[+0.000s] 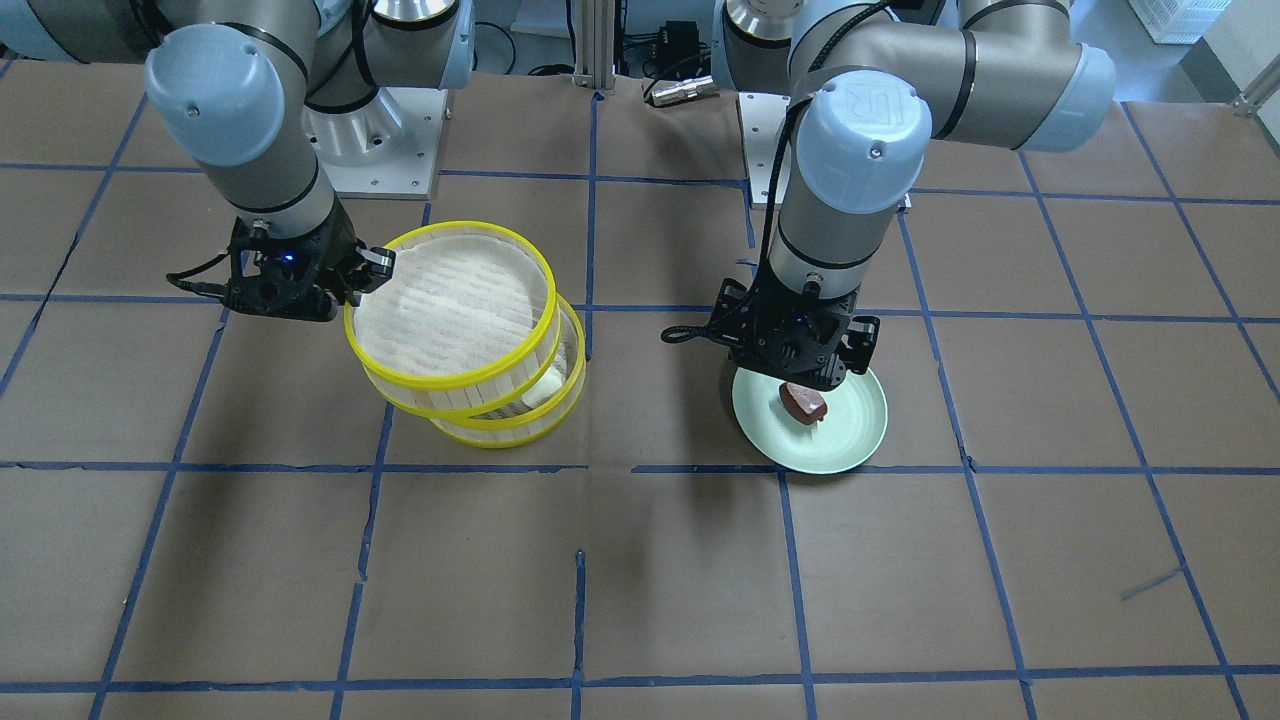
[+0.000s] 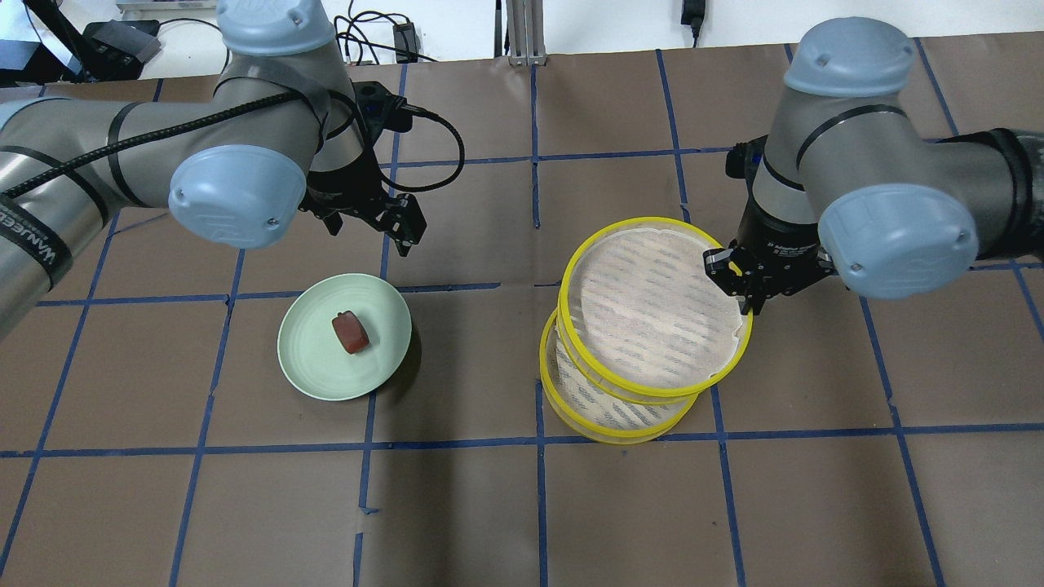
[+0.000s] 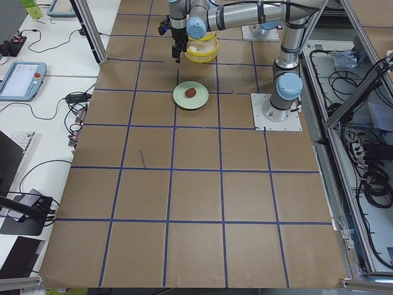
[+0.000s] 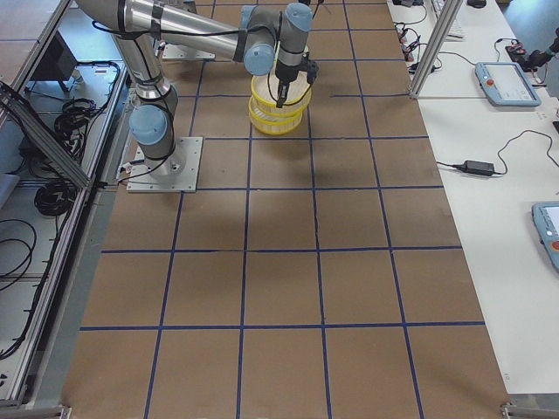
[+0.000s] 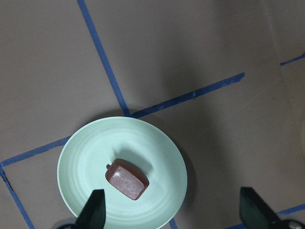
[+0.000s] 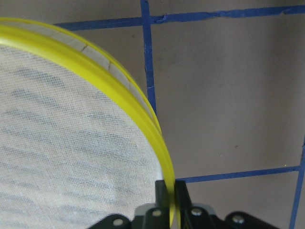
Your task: Place buns in different layers of steamer
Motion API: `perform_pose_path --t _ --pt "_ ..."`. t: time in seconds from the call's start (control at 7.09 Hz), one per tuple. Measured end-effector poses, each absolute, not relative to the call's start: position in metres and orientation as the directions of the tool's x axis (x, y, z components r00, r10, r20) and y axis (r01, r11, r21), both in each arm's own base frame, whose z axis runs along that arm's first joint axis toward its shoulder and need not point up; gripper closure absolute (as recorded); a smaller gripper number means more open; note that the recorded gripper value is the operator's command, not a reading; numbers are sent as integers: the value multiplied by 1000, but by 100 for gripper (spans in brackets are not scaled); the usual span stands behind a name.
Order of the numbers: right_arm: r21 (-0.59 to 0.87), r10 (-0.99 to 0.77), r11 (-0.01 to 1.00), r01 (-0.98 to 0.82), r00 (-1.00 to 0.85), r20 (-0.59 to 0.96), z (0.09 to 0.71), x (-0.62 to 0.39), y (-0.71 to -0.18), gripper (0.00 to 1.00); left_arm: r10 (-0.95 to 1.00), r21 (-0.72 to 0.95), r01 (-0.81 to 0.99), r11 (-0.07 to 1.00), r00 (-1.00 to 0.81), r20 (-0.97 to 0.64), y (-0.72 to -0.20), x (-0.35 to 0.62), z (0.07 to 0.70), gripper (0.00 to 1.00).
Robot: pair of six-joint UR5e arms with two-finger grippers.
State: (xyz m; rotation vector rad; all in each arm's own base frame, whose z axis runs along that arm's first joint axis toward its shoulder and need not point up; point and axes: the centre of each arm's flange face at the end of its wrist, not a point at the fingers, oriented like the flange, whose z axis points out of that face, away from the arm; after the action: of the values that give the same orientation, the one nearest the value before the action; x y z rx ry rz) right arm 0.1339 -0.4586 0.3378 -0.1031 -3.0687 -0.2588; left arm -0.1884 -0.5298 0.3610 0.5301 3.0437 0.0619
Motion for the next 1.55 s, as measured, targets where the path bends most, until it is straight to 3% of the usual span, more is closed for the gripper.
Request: perform_pose_path --t 1.55 --pt "228 -2 973 38 -985 171 298 173 -447 96 334 56 332 942 -941 -44 -533 -183 357 0"
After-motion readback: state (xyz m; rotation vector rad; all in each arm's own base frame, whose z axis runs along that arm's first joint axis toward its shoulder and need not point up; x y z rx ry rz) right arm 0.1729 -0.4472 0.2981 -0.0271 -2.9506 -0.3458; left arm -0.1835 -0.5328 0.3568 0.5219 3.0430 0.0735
